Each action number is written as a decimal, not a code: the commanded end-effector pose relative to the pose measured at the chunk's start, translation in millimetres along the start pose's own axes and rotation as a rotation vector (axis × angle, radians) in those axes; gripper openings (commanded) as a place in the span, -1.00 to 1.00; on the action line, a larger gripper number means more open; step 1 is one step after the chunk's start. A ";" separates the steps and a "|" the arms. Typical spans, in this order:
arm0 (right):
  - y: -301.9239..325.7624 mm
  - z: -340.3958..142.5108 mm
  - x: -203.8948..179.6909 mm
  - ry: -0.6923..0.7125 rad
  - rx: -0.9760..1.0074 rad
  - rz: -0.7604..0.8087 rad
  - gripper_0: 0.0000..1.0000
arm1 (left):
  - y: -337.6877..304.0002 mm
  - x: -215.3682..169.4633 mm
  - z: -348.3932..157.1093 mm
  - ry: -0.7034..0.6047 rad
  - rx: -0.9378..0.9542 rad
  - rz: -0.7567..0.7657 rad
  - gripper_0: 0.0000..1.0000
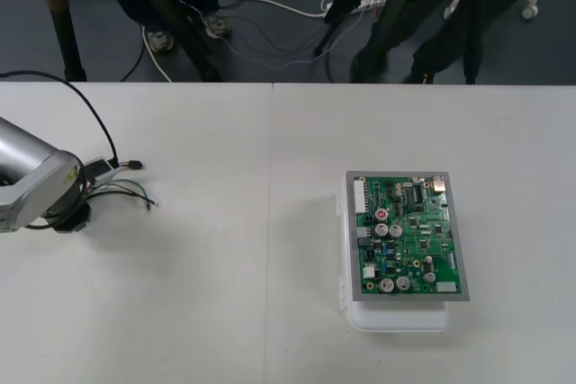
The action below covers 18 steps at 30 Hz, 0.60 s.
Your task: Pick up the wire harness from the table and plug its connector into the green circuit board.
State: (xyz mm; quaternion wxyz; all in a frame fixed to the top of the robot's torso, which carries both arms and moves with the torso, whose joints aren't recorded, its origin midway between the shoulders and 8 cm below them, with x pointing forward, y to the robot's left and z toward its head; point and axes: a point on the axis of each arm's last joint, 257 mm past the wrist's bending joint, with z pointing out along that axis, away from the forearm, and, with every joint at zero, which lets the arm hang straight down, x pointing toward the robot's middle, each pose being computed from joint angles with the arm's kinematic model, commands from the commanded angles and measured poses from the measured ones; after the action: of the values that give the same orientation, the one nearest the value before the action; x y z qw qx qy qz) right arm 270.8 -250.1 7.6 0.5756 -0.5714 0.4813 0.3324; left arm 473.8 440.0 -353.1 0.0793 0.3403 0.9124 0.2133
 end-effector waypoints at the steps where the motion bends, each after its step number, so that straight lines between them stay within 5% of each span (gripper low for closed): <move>1: 3.9 2.3 -1.9 0.033 -0.042 -0.042 1.00 | 6.6 -35.7 -11.8 -0.067 -0.032 0.087 0.56; 16: 3.9 2.3 -1.9 0.033 -0.042 -0.042 1.00 | 10.3 -32.8 -9.8 -0.060 -0.045 0.087 0.54; 17: 3.9 2.3 -1.9 0.033 -0.042 -0.042 1.00 | 10.3 -32.8 -9.8 -0.060 -0.045 0.087 0.46; 18: 3.9 2.3 -1.9 0.033 -0.042 -0.042 1.00 | 9.6 -32.9 -9.4 -0.060 -0.043 0.085 -0.18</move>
State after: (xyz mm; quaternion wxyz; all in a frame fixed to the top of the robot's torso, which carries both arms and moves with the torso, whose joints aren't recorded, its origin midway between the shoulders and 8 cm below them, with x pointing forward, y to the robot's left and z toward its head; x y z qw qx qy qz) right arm 270.8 -249.9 7.4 0.5754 -0.5714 0.4813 0.3327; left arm 474.6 438.5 -355.3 0.0786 0.3420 0.9110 0.2166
